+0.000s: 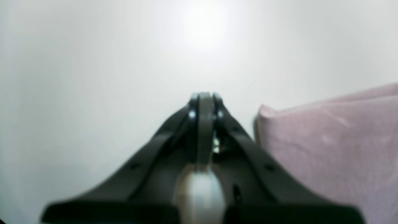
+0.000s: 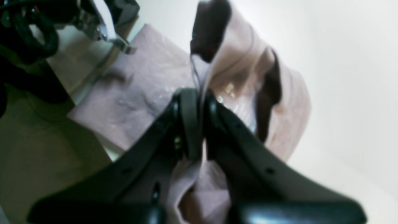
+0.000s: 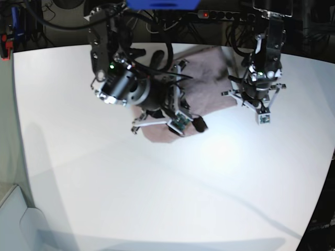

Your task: Layout the t-shirt on the table in an organized manner, then fold the t-shirt properly

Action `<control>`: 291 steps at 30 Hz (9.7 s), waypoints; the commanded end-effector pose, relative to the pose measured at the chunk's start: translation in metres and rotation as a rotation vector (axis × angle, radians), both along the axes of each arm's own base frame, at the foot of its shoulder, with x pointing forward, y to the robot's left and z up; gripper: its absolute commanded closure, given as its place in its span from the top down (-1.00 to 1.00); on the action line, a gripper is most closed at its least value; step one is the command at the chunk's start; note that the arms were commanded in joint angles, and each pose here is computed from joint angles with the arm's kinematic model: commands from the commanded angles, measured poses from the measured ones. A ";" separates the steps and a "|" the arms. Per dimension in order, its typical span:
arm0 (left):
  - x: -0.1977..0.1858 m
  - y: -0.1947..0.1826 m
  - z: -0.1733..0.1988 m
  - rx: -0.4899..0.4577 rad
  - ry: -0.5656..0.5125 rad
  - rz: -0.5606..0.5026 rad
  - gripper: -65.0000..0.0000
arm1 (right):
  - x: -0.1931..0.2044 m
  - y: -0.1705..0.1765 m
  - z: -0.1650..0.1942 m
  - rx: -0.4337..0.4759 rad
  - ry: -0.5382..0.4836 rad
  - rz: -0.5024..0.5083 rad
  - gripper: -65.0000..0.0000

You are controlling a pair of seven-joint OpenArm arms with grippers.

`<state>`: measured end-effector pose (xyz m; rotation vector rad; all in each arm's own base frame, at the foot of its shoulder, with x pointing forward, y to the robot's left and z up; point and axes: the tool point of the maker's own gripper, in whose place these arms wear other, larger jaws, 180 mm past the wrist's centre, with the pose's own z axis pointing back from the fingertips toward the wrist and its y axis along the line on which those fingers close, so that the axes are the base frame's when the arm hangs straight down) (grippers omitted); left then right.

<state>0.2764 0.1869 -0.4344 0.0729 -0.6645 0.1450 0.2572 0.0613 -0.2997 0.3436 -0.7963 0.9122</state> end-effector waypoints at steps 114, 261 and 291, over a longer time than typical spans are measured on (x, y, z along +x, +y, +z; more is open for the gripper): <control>-0.035 -0.053 0.021 -0.160 0.065 -0.023 -1.00 | 0.001 0.125 -0.053 0.342 0.284 0.298 -1.00; -0.052 -0.078 0.062 -0.439 -0.020 -0.095 -1.00 | 0.008 -0.151 -0.064 0.128 0.117 -0.275 0.09; -0.024 -0.046 0.062 -0.642 -0.047 0.091 0.29 | 0.011 -0.173 -0.064 0.111 0.111 -0.335 0.09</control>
